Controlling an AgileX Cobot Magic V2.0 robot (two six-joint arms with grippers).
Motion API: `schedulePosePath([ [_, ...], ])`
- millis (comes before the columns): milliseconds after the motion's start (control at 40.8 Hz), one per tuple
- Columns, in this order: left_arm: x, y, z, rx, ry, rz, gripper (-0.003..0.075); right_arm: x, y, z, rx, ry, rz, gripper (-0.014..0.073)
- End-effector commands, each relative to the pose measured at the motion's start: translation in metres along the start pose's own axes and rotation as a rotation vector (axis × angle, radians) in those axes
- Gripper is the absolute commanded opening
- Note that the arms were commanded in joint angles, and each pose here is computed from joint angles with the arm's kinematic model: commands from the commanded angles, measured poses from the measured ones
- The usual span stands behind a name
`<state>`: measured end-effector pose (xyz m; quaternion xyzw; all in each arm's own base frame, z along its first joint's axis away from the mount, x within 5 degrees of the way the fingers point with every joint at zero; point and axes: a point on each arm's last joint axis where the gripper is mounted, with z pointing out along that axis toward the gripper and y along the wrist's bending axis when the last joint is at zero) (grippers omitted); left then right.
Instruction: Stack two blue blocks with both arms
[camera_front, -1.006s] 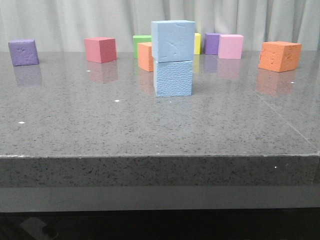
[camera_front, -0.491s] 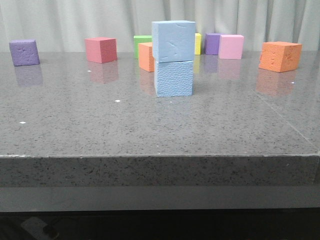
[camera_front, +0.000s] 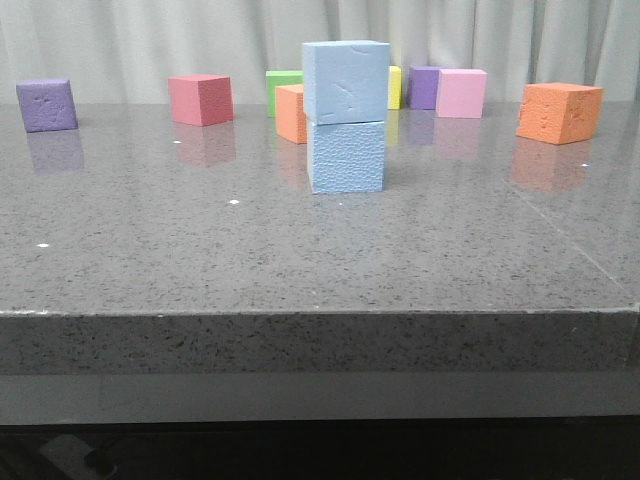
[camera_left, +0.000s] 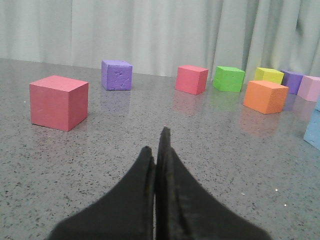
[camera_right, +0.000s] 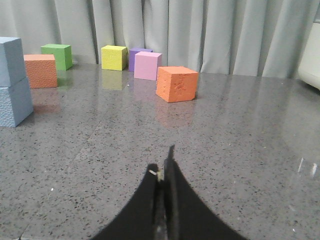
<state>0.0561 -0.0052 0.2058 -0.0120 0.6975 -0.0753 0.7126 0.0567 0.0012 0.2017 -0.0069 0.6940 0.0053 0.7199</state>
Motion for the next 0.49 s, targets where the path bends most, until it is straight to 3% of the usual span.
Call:
schedulePosePath([
  [0,-0.0065,-0.0005,-0.0016,0.010,-0.085,-0.007,-0.0020,-0.0095,-0.0022,-0.0020,0.033,-0.096,-0.008,-0.0124],
  [466,-0.0065,-0.0005,-0.0016,0.010,-0.085,-0.007,-0.0020,-0.0095,-0.0021,-0.0020,0.033,-0.096,-0.008,-0.0124],
])
